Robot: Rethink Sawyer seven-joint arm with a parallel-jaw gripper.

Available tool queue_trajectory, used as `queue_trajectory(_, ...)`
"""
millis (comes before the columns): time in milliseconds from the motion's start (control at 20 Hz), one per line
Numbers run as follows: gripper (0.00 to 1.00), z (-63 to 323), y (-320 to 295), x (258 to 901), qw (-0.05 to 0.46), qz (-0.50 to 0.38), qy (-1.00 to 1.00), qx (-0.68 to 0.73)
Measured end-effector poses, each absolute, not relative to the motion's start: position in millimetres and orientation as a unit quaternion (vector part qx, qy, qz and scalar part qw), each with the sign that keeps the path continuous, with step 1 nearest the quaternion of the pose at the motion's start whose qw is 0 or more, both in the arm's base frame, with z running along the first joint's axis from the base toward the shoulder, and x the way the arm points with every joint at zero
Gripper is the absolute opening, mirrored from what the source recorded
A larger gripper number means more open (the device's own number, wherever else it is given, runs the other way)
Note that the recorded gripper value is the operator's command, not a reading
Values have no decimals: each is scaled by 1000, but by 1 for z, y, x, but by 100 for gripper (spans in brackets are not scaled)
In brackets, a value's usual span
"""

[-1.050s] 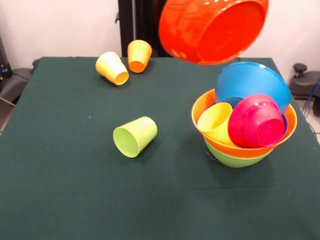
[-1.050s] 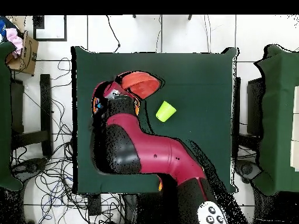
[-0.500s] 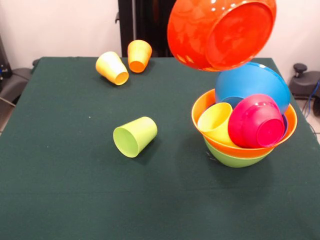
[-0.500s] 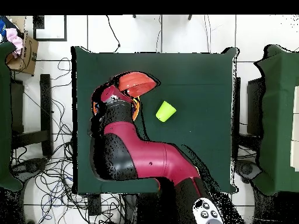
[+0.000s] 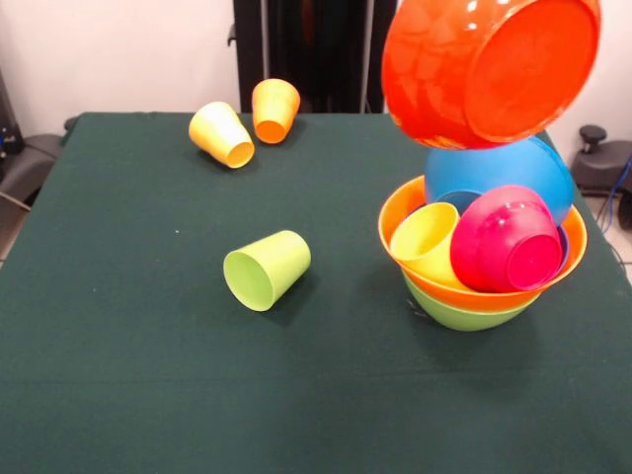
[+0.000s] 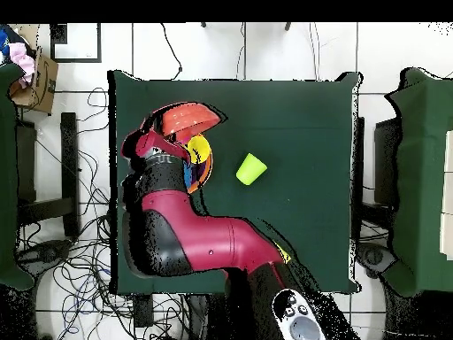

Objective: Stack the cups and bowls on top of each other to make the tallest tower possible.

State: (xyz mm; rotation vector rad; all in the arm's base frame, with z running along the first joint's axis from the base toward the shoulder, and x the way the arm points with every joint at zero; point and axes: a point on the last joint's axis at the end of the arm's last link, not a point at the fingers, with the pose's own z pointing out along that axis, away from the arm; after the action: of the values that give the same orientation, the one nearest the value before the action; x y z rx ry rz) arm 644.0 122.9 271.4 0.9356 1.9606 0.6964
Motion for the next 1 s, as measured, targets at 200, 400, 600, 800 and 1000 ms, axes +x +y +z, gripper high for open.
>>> queue_trajectory(200, 0, 271, 130, 644, 435, 299, 766, 366)
queue_trajectory(400, 0, 269, 140, 642, 450, 332, 745, 363)
queue_trajectory(600, 0, 267, 150, 640, 458, 362, 725, 365)
queue_trajectory(800, 0, 257, 163, 635, 466, 395, 703, 365)
queue_trajectory(1000, 0, 242, 182, 626, 469, 421, 690, 356)
